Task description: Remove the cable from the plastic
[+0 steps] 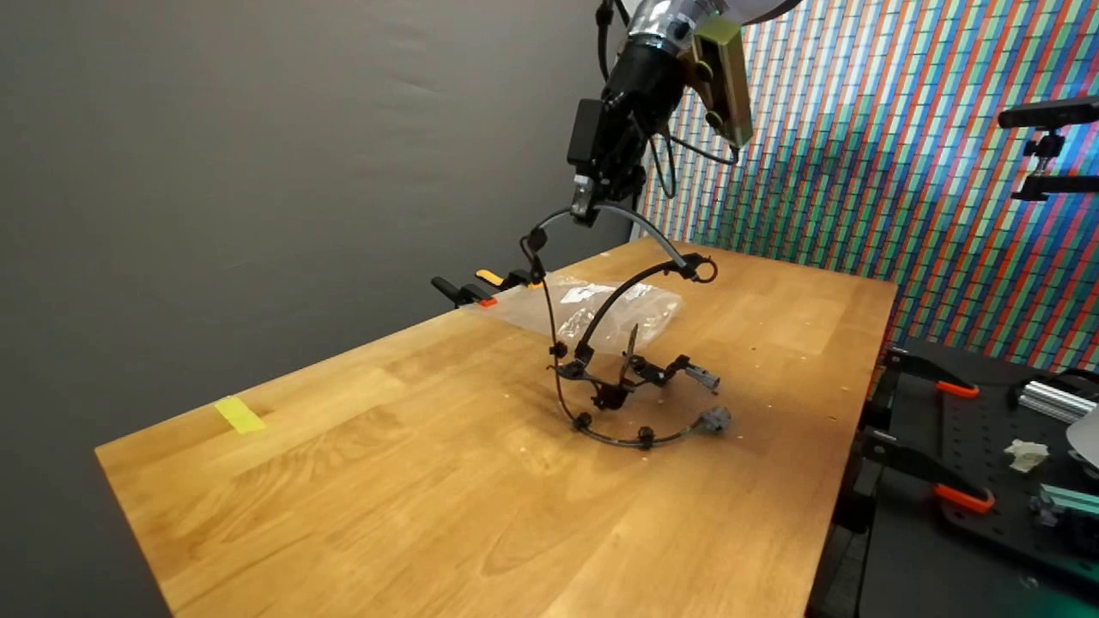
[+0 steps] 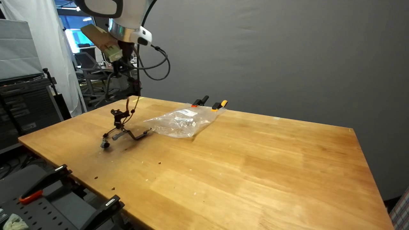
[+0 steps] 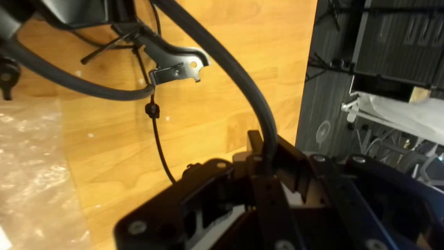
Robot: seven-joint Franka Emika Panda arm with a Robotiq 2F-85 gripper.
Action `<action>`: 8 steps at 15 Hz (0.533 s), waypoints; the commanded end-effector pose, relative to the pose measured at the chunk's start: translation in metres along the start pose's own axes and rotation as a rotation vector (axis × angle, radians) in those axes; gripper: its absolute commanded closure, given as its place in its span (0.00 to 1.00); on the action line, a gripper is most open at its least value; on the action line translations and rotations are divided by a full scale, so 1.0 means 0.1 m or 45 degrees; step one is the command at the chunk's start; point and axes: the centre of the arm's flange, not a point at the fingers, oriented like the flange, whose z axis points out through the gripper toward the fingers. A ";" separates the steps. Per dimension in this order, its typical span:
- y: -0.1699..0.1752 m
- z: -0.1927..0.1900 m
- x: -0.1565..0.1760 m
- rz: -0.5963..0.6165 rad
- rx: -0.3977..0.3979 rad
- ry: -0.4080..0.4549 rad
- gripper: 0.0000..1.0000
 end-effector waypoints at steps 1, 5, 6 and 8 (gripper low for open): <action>0.74 -0.25 -0.04 0.174 0.131 0.062 0.97; 1.49 -0.38 -0.25 0.360 0.257 0.081 0.97; 1.64 -0.43 -0.31 0.400 0.276 0.097 0.97; 1.90 -0.56 -0.42 0.460 0.288 0.136 0.72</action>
